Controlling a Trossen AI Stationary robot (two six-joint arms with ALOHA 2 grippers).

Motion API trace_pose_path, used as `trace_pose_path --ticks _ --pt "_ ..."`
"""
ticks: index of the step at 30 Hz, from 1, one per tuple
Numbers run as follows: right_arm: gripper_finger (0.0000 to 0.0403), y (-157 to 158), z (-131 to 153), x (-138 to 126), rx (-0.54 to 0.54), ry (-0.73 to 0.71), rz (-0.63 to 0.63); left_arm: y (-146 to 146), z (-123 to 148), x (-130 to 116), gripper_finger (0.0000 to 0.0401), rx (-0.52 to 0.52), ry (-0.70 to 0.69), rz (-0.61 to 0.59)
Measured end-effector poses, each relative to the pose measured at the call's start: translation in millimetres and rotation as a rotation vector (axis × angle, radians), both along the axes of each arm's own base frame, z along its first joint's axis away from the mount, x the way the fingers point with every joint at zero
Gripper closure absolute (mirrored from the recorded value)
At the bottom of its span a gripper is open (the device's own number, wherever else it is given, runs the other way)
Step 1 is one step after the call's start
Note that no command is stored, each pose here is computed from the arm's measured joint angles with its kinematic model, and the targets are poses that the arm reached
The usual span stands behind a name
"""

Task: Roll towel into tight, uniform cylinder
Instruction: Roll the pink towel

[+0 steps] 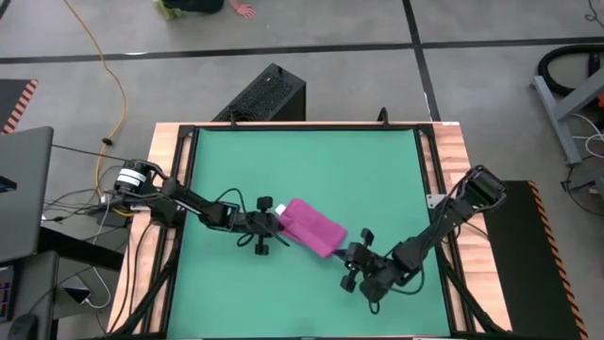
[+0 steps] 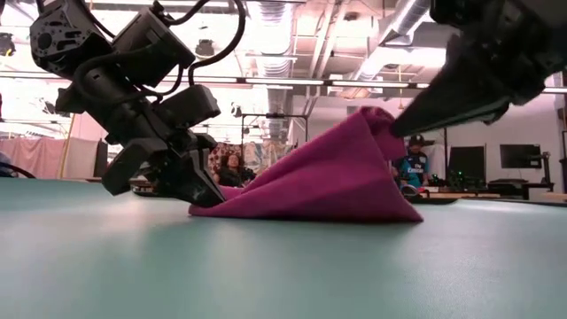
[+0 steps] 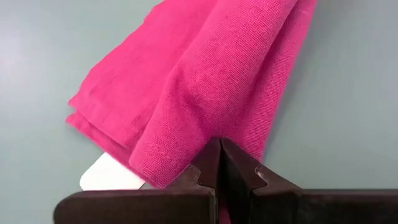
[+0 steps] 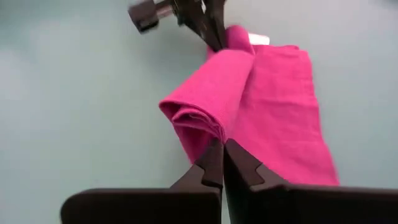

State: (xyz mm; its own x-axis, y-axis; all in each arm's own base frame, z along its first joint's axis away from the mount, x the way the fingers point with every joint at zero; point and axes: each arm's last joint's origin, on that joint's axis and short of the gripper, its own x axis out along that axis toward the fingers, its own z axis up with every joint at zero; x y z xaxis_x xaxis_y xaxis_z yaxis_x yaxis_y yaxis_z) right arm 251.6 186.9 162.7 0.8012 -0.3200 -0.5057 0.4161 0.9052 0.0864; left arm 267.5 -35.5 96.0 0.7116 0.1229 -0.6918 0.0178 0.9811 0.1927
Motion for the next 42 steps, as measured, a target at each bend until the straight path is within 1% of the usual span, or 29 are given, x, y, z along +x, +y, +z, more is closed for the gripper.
trace_pose_path --ticks 3,5,7,11,14,17,21,24,26,28,31,35,39,42 --pt "0.0383 -4 -5 -1 0.031 0.043 -0.026 0 0 0 0.0401 -0.008 -0.009 0.004" --pt "0.0382 -11 -11 3 0.055 0.064 -0.074 0 1 1 0.0401 -0.009 -0.027 0.005" --pt "0.0382 -18 -20 10 0.069 0.103 -0.091 0 3 3 0.0401 -0.010 -0.053 0.009" --pt "0.0382 -27 -41 31 0.147 0.151 -0.051 -1 9 8 0.0401 -0.031 -0.131 0.016" --pt "0.0383 -29 -51 45 0.168 0.113 -0.024 -3 11 10 0.0401 -0.039 -0.160 0.015" --pt "0.0384 -27 -52 46 0.162 0.107 -0.004 -8 19 14 0.0401 -0.037 -0.193 0.001" --pt "0.0385 -27 -49 44 0.163 0.125 0.011 -14 40 19 0.0401 -0.058 -0.272 -0.014" --pt "0.0385 -26 -49 43 0.166 0.140 0.023 -17 55 19 0.0401 -0.069 -0.321 -0.022" --pt "0.0385 -26 -49 42 0.163 0.143 0.025 -19 61 19 0.0401 -0.057 -0.353 -0.045" --pt "0.0385 -26 -49 43 0.139 0.147 0.047 -19 60 21 0.0401 -0.036 -0.362 -0.064" --pt "0.0380 -25 -48 44 0.117 0.146 0.086 -19 53 22 0.0401 -0.028 -0.333 -0.081" --pt "0.0370 -25 -48 44 0.115 0.152 0.092 -30 53 20 0.0401 -0.072 -0.338 -0.137" --pt "0.0361 -25 -48 44 0.112 0.154 0.093 -42 52 17 0.0401 -0.035 -0.330 -0.196" --pt "0.0358 -25 -48 44 0.111 0.156 0.096 -42 52 17 0.0401 0.003 -0.324 -0.188"
